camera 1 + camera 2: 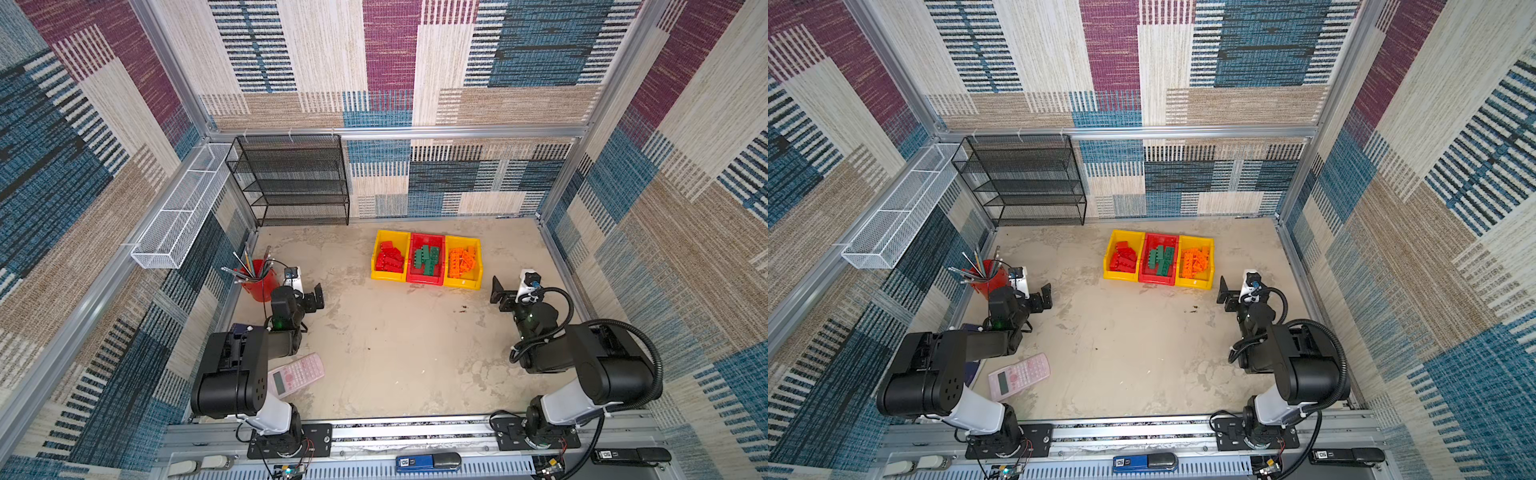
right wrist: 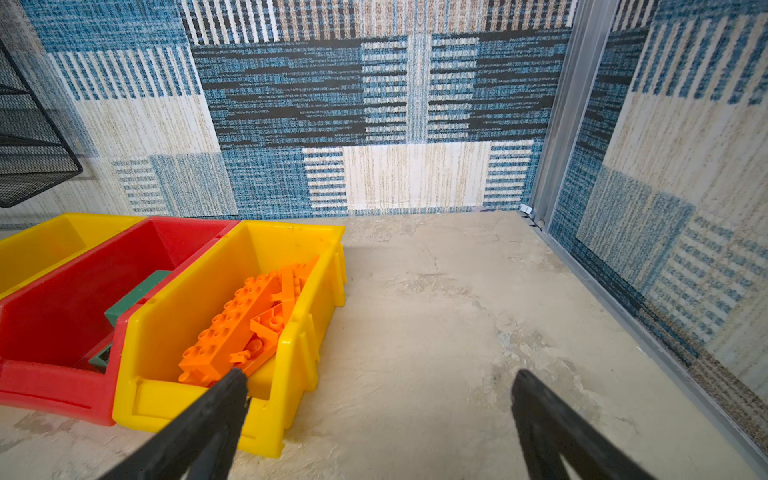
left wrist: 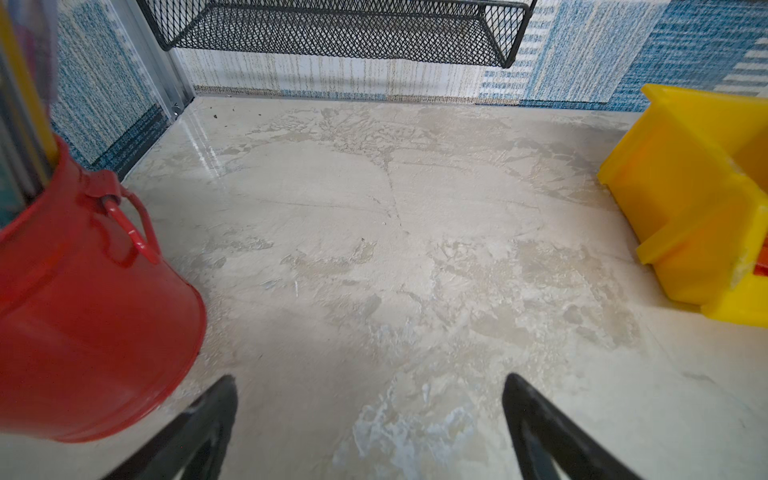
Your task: Sort the legos into containers by color
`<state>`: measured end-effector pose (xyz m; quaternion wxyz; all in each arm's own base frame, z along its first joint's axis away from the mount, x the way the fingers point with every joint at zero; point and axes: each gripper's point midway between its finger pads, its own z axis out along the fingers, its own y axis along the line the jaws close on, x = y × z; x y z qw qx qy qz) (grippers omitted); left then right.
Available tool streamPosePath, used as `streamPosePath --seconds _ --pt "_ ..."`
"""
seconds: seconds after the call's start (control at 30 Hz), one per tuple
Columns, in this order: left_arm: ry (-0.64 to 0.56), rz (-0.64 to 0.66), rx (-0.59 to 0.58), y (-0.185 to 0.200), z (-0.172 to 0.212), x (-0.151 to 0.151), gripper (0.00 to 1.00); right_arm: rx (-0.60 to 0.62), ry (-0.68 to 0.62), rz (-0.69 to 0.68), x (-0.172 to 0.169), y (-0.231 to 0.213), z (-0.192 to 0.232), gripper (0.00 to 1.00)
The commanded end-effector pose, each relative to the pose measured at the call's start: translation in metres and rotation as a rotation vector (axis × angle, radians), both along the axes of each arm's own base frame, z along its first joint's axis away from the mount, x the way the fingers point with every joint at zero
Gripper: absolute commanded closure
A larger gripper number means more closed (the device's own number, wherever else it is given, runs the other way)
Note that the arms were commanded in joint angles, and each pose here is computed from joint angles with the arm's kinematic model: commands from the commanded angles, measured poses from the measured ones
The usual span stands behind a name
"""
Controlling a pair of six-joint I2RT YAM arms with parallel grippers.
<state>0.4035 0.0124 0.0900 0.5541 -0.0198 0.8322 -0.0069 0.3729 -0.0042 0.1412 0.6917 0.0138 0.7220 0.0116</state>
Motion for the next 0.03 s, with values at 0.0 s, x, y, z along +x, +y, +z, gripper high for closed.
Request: streamPosePath --seconds 0.0 --pt "-0.015 -0.01 0.022 -0.0001 0.0043 0.0014 0.01 -0.009 -0.038 0.009 -0.0011 0.0017 0.0089 0.0"
